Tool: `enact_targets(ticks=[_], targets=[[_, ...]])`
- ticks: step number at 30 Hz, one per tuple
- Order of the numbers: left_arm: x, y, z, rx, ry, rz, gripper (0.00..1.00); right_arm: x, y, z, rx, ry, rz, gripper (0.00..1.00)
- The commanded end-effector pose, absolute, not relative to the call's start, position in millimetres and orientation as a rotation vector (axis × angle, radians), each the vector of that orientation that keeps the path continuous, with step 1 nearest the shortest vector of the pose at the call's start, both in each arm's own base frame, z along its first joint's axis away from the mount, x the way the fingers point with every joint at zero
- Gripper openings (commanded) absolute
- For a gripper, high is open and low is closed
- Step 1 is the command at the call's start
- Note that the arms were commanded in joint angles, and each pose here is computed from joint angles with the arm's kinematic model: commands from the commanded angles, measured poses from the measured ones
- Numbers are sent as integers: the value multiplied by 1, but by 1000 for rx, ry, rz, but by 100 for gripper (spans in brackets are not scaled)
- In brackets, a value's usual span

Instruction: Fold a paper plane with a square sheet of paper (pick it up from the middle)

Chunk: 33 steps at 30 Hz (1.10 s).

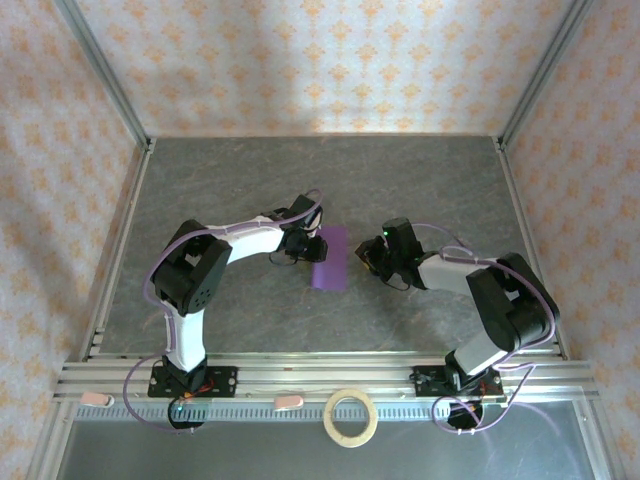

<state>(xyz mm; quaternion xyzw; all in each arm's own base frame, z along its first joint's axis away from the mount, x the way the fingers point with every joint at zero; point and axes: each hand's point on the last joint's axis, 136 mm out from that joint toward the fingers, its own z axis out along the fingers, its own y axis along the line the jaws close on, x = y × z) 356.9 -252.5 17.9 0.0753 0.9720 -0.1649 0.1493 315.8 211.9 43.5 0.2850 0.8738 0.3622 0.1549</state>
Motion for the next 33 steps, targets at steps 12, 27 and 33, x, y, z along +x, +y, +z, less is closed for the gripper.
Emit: enact_targets(ticks=[12, 27, 33], targets=[[362, -219, -25, 250, 2847, -226, 45, 322, 215, 48, 787, 2486, 1051, 27], [364, -214, -29, 189, 2855, -200, 42, 323, 217, 49, 781, 2488, 1050, 27], [364, -216, -28, 186, 2852, -216, 40, 323, 218, 50, 779, 2490, 1052, 27]])
